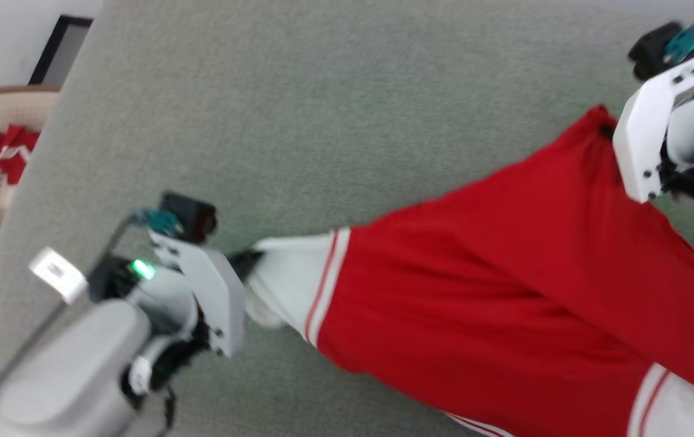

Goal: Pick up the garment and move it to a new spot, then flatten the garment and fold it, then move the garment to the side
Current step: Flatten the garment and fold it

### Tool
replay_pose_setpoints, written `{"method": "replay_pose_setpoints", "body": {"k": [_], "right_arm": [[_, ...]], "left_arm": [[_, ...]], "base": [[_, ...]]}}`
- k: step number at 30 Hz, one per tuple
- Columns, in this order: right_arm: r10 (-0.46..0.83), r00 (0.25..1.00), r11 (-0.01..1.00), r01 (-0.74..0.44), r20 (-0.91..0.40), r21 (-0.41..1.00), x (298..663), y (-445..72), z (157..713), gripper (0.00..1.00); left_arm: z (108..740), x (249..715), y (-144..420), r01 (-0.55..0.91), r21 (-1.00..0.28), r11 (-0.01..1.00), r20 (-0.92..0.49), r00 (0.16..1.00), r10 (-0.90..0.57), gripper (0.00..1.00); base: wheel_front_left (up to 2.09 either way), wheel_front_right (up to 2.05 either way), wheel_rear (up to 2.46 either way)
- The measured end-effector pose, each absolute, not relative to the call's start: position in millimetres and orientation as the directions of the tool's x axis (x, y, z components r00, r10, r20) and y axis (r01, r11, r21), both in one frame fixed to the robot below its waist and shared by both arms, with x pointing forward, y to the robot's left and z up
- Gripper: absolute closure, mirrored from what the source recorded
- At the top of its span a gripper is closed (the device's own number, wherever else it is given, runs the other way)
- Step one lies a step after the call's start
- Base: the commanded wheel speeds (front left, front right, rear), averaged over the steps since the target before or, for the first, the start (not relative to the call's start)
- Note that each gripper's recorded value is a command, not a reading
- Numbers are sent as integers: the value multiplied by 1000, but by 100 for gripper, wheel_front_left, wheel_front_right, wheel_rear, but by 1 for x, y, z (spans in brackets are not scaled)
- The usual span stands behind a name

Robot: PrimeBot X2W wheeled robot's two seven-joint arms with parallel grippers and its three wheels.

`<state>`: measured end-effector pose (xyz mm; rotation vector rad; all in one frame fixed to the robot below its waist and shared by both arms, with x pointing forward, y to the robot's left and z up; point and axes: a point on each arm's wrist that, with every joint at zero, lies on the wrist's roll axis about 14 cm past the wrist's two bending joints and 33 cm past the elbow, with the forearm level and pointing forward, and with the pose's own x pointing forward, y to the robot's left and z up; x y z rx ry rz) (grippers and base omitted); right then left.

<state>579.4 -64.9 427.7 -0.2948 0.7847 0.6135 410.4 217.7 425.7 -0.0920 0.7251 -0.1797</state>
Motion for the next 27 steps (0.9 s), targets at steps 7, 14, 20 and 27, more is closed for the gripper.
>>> {"method": "replay_pose_setpoints", "body": {"k": [7,14,20,27], "right_arm": [[413,708,831,-550,-573,-81,595,-95,494,100],[393,834,868,-476,-387,-145,599,-126,578,100],[360,906,891,-405,-223,-205,592,-149,650,100],[317,948,913,-312,-25,-262,579,-172,725,100]], "left_arm": [[489,451,228,202,-13,979,-590,789,-170,100],[577,492,225,255,137,957,-479,863,-161,100],[646,514,216,266,236,935,-375,912,-165,100],[728,533,199,245,318,916,-204,961,-186,100]], "base": [[0,0,0],[0,0,0],[0,0,0],[0,0,0]]}}
